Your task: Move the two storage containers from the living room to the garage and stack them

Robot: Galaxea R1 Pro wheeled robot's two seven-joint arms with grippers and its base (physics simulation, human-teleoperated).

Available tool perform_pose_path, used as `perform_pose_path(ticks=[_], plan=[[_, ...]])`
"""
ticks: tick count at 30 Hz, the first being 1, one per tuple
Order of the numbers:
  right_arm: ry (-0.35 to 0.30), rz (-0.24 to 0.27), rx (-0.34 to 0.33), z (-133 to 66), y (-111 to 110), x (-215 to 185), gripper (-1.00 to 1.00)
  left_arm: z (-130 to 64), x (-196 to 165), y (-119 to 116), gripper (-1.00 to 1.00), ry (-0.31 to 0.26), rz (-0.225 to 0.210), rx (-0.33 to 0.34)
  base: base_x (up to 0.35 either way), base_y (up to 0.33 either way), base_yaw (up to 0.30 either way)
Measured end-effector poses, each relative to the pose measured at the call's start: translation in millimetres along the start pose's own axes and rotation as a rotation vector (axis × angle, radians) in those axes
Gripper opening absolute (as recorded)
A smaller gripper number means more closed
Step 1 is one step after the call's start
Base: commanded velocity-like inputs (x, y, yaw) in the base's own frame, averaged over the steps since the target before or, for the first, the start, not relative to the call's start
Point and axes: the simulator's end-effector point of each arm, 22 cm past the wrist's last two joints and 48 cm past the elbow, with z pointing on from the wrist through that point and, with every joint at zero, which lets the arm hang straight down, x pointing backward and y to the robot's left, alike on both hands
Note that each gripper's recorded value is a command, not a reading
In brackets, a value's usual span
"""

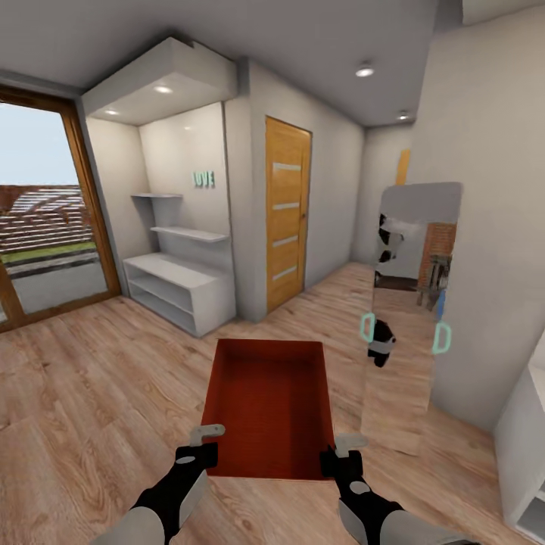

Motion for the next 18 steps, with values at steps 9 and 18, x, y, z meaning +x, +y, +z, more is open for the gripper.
perform_pose_path(ticks=[9, 18], plan=[[0.000, 0.000, 0.000, 0.0, 0.0, -0.1, -1.00, 0.0, 0.0, 0.0, -1.00, 0.000, 0.000, 0.000, 0.322, 0.000, 0.269], [0.000, -0.002, -0.001, 0.1, -0.5, -0.1, -1.00, 0.0, 0.4, -0.4, -1.00, 0.001, -0.001, 0.001, 0.322, 0.000, 0.089]])
